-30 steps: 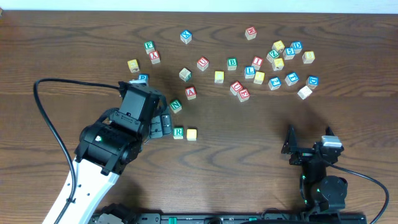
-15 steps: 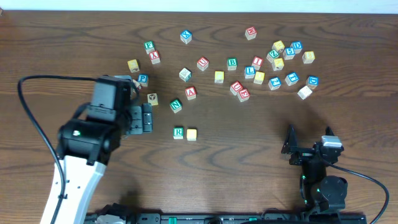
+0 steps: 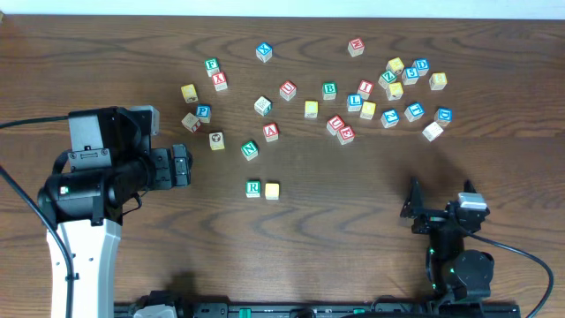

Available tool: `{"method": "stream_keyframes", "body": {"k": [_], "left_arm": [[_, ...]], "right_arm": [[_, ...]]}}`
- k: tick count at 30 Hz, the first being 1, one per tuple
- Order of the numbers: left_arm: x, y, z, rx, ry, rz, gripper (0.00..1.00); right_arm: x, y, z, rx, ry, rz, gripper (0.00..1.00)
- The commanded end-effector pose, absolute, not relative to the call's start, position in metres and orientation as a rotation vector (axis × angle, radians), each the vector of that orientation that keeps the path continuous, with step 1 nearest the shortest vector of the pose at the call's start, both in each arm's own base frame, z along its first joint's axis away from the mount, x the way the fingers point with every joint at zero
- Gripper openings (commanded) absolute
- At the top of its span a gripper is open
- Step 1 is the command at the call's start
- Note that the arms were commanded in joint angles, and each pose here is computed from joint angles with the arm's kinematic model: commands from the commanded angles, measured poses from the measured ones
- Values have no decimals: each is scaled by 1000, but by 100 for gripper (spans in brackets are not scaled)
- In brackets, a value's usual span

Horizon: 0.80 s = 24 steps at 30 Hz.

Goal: Spell out ROBOT
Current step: 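Retract the left arm to the left side and hold, then swing the right arm over the pile above the green B block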

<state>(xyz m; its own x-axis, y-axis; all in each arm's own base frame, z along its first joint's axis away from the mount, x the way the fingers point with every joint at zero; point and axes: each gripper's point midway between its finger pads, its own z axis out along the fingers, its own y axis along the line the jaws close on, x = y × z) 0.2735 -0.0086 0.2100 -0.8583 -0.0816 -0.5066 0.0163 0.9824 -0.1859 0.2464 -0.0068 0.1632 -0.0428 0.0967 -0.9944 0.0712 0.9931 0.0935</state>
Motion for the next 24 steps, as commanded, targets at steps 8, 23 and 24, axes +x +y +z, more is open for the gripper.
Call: {"method": "stream_keyframes", "body": {"k": [8,23,24], "left_arm": [[275,-11,217,-18,2572,-272,96],[275,-11,217,-18,2572,-272,96],[275,-11,217,-18,2572,-272,96]], "right_arm": [[246,-15,169,181,1583,0,99],[242,87,301,-309,1484,472,99],[247,93,312,-352,1508,482,99]]}}
